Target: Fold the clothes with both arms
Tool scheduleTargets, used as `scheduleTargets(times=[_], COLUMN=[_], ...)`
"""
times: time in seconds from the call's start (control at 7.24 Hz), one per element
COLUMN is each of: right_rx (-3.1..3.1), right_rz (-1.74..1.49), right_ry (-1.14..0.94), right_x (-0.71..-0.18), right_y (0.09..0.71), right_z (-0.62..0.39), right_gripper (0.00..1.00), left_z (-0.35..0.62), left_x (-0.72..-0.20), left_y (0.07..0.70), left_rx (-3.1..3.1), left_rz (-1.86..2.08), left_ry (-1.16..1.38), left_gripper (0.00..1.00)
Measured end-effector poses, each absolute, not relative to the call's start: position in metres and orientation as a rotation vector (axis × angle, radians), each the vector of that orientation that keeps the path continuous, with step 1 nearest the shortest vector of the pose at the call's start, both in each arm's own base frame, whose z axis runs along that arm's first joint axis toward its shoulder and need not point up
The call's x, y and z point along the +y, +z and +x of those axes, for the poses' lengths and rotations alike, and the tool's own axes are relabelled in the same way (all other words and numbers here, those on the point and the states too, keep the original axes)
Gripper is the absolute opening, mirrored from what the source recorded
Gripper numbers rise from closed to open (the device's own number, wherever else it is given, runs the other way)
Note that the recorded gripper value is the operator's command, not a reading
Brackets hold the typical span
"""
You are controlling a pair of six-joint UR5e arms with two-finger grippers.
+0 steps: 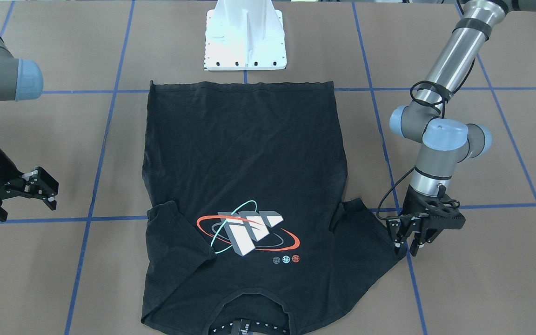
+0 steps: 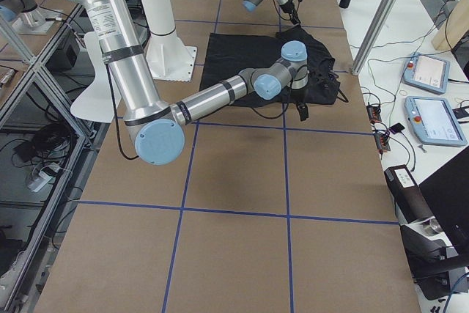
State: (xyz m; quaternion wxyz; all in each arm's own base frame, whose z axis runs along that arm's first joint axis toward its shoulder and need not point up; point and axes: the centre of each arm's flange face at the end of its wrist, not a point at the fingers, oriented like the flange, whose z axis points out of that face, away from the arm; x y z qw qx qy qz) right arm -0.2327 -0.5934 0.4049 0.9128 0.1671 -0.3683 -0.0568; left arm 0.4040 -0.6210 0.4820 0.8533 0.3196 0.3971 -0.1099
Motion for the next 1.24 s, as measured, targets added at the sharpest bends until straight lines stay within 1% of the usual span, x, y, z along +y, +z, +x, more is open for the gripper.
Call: scheduleTargets(times=[0.28, 0.55, 0.69, 0.83, 1.24], right_rx=[-0.759, -0.758, -0.758, -0.757, -0.758], right_rz=[0.344, 0.344, 0.342, 0.341, 0.340], right_ry=[-0.115, -0.113, -0.112, -0.112, -0.111], right_x=[-0.5936, -0.5942, -0.5948, -0.5956, -0.5965], right_y=[0.4045, 0.4046, 0.4051, 0.4060, 0.4053], right_z=[-0.2330, -0.2334, -0.2337, -0.2342, -0.2355], right_gripper=[1.00, 1.00, 1.00, 1.00, 1.00], left_z=[0.4064, 0.4082, 0.4083, 0.4081, 0.4052], left_x=[-0.6196, -0.6175, -0.6171, -0.6166, -0.6169], left_y=[0.4820, 0.4842, 0.4849, 0.4853, 0.4811], left_rx=[0.837, 0.836, 0.835, 0.835, 0.843], left_rz=[0.671, 0.666, 0.665, 0.665, 0.673], left_ry=[-0.228, -0.224, -0.224, -0.223, -0.226], left_gripper=[0.41, 0.32, 0.09, 0.00, 0.00])
